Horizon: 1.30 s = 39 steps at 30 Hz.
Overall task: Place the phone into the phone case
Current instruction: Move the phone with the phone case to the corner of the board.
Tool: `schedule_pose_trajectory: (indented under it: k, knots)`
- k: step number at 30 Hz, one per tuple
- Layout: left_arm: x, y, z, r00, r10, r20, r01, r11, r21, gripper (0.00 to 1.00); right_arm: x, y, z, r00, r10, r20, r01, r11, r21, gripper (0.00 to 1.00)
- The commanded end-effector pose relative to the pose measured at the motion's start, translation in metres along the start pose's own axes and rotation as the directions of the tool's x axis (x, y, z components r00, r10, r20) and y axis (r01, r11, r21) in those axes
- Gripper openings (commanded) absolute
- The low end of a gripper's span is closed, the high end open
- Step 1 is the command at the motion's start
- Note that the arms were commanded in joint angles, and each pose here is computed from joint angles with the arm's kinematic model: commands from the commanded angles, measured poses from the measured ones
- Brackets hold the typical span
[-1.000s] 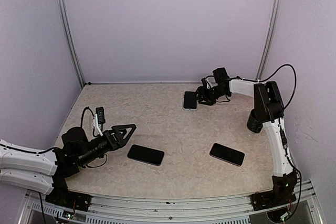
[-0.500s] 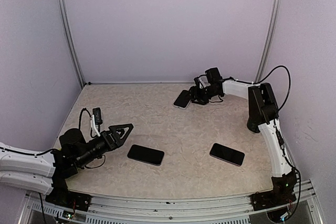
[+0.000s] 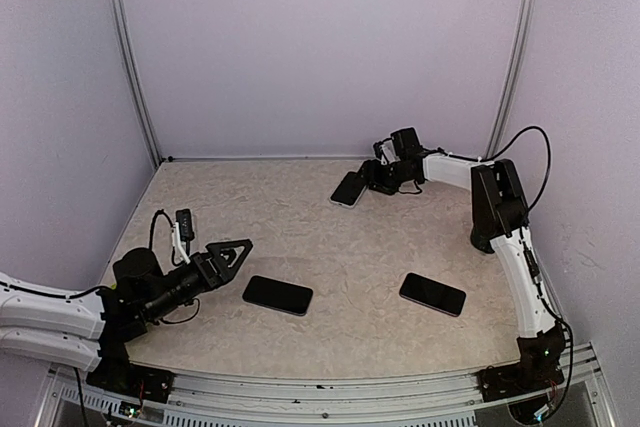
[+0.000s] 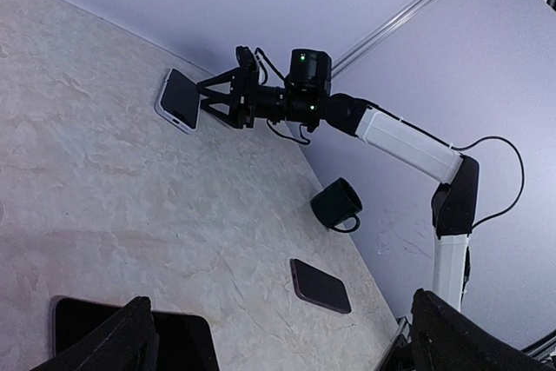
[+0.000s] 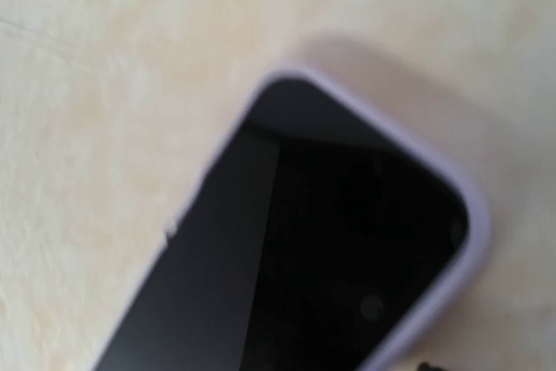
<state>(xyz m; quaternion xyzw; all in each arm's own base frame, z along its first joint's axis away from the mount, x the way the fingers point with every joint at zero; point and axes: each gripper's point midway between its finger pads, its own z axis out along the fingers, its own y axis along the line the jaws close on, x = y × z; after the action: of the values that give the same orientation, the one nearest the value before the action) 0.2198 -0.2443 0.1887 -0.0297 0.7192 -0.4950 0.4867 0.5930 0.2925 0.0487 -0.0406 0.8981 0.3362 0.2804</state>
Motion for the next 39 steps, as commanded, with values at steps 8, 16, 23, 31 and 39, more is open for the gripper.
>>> schedule_pose_trajectory:
  k: [8,16,23,31,39]
  knots:
    - [-0.004,0.009,-0.013,0.999,-0.019,0.033,0.019,1.0,-0.014,0.98,-0.011,0.015,0.035,0.998,0.031,0.058,-0.018,0.976,-0.215,0.75]
    - [-0.008,0.012,-0.02,0.998,-0.026,0.06,0.027,1.0,-0.015,0.98,-0.015,0.025,-0.013,0.987,-0.114,0.11,0.123,0.989,-0.079,0.77]
    - [-0.008,0.011,-0.016,0.998,-0.023,0.063,0.023,1.0,-0.01,0.98,0.032,0.036,-0.026,0.939,-0.345,0.006,0.342,0.933,0.109,0.84]
    - [-0.005,0.01,-0.012,0.998,-0.019,0.052,0.019,1.0,-0.005,0.98,0.075,0.014,-0.01,0.881,-0.448,-0.151,0.472,0.814,0.338,0.89]
    - [-0.005,0.014,-0.015,0.998,-0.023,0.06,0.024,1.0,-0.014,0.98,0.075,-0.004,-0.008,0.892,-0.421,-0.165,0.446,0.76,0.473,0.9]
